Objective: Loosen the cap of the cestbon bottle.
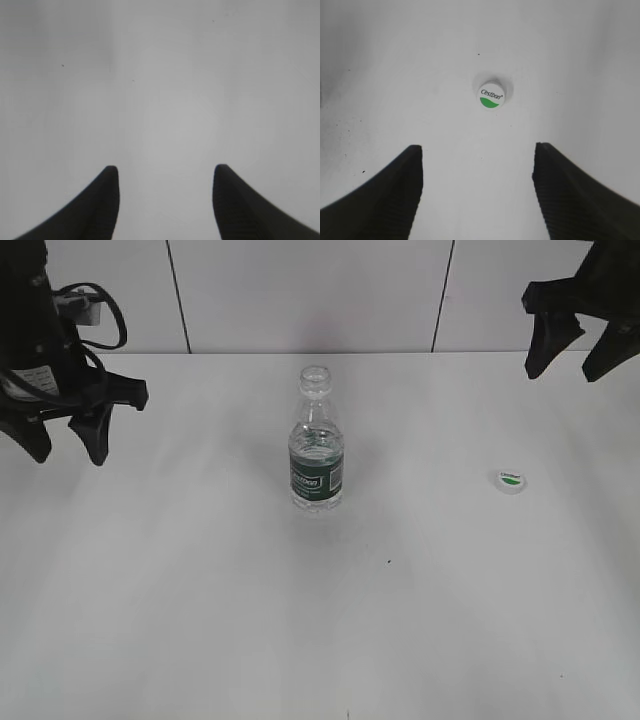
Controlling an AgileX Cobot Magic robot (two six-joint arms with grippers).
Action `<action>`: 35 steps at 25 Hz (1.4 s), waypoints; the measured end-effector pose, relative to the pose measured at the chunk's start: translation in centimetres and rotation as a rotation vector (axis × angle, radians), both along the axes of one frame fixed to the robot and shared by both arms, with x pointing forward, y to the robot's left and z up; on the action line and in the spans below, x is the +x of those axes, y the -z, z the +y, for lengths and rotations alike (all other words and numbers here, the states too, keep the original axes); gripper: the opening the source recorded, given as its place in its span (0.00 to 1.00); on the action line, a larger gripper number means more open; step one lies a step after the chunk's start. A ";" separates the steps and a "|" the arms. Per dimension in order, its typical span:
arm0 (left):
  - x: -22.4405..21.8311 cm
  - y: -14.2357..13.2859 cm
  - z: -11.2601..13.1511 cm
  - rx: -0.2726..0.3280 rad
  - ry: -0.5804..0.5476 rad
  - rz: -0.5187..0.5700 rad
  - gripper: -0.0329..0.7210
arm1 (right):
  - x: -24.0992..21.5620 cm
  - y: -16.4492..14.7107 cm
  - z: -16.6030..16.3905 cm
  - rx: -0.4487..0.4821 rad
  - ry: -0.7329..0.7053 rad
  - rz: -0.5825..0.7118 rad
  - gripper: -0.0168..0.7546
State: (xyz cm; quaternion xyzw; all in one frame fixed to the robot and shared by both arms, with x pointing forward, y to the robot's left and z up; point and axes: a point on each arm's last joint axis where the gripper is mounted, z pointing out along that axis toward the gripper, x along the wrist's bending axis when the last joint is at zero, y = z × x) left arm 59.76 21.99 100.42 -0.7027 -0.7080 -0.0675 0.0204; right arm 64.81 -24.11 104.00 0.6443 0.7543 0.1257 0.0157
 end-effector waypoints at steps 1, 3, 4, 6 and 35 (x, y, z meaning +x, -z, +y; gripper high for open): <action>-0.1 0.0 -0.1 -0.011 0.005 0.009 0.54 | -0.1 -0.2 0.0 0.000 0.000 -0.005 0.70; -0.2 0.1 -0.3 -0.035 0.001 0.022 0.54 | -0.6 -0.6 -0.1 -0.003 0.000 -0.008 0.70; -0.2 0.1 -0.4 -0.045 -0.002 0.027 0.54 | -1.1 -0.6 -0.2 -0.008 -0.001 -0.003 0.70; -0.3 0.1 -0.7 -0.073 -0.012 0.035 0.54 | -2.5 -0.5 -0.5 -0.027 -0.003 0.022 0.70; -22.6 -8.7 5.6 -0.117 0.020 -0.345 0.53 | -28.4 -7.2 -3.3 -0.002 0.002 -0.295 0.70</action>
